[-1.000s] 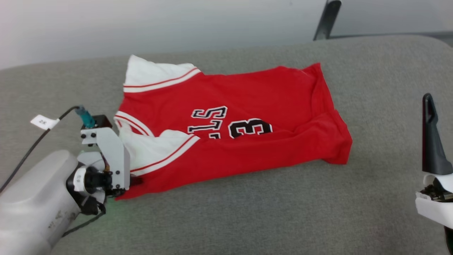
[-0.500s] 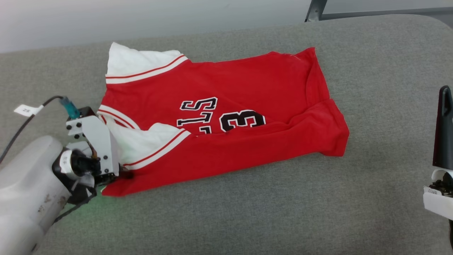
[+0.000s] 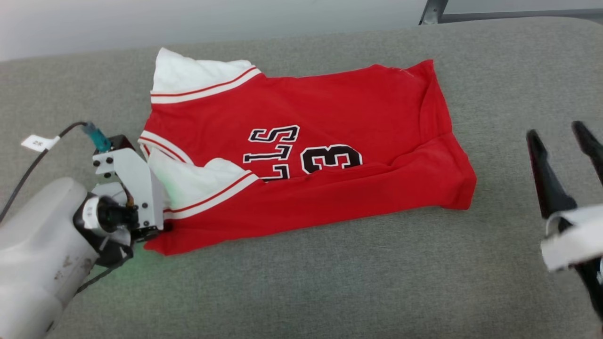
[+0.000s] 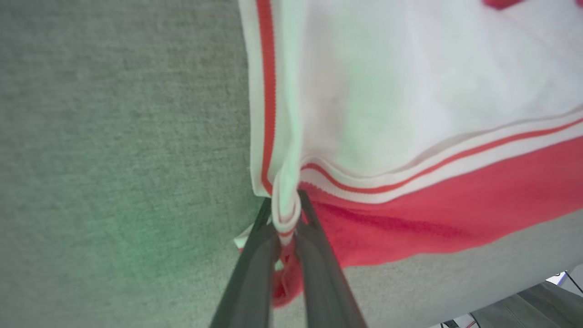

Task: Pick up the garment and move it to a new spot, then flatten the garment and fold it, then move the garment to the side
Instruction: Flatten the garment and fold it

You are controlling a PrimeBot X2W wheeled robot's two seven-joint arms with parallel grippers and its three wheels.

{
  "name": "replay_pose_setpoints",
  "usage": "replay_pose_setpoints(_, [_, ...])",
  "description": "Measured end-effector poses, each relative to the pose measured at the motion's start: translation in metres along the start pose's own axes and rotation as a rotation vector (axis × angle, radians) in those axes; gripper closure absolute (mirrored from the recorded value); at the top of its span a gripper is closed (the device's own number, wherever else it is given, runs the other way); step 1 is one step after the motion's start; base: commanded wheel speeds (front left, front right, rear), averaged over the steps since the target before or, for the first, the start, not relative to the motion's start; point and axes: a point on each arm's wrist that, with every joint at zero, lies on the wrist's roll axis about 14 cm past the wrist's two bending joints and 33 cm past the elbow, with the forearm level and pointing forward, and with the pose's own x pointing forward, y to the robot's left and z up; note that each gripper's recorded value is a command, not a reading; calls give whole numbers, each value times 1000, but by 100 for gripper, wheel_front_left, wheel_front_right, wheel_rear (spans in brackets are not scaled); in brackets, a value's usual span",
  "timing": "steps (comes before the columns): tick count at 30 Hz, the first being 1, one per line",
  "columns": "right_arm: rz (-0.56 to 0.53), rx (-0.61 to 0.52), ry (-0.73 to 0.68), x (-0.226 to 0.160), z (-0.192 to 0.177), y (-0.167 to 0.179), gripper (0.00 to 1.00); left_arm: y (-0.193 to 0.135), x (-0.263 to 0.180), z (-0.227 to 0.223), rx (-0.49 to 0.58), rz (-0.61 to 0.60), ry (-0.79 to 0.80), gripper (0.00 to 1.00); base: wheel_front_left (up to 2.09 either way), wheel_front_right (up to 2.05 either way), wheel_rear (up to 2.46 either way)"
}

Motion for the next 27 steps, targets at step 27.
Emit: replay_pose_setpoints(27, [214,50,1114,21,-175,42,0,-3,9,11,7,-65,-67,100,0,0,0])
